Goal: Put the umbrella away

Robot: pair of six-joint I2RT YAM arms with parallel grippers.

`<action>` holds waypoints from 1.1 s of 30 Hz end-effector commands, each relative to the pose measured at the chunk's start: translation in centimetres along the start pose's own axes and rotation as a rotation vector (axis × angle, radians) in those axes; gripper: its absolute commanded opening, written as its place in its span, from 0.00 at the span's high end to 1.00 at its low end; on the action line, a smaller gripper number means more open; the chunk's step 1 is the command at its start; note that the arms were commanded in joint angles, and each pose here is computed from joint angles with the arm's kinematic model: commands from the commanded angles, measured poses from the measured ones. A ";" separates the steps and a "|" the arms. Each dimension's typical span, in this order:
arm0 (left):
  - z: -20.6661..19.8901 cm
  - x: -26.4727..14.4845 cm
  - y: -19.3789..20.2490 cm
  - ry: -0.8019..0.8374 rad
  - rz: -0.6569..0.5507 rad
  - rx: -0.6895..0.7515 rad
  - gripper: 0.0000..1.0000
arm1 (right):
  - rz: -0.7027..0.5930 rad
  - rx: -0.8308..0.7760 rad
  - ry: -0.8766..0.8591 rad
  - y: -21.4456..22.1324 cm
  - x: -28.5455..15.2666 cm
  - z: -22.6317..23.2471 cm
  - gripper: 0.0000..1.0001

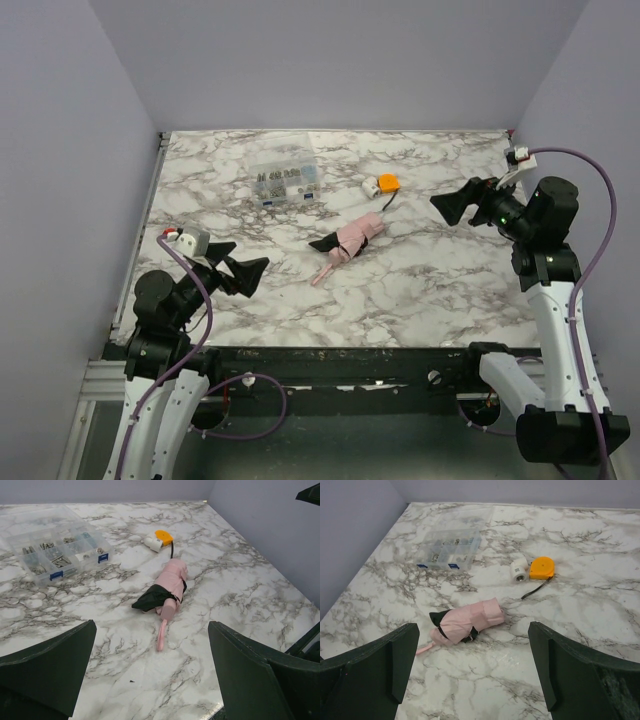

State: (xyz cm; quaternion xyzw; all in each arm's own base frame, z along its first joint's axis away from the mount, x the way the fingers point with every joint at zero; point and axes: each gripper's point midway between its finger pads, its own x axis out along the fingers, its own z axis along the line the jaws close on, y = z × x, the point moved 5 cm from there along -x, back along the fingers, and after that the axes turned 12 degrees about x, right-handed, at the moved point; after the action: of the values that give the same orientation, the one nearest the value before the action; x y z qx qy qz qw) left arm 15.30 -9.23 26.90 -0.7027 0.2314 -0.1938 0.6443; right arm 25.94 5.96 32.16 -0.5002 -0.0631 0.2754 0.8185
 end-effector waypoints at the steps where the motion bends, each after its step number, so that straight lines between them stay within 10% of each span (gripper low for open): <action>1: 0.1 -0.1 -0.5 -0.010 -0.035 0.030 0.01 | -0.003 -0.010 -0.026 0.0 -0.2 0.2 0.00; 33: 0.3 -0.1 -0.4 -0.020 -0.027 0.027 0.01 | -0.010 -0.017 -0.019 -0.1 -0.3 0.1 0.00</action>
State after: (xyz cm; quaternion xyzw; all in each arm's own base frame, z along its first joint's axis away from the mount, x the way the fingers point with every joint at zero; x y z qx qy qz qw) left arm 15.24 -9.22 27.03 -0.7022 0.2287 -0.1968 0.6448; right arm 25.94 5.86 32.08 -0.4995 -0.0631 0.2758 0.8188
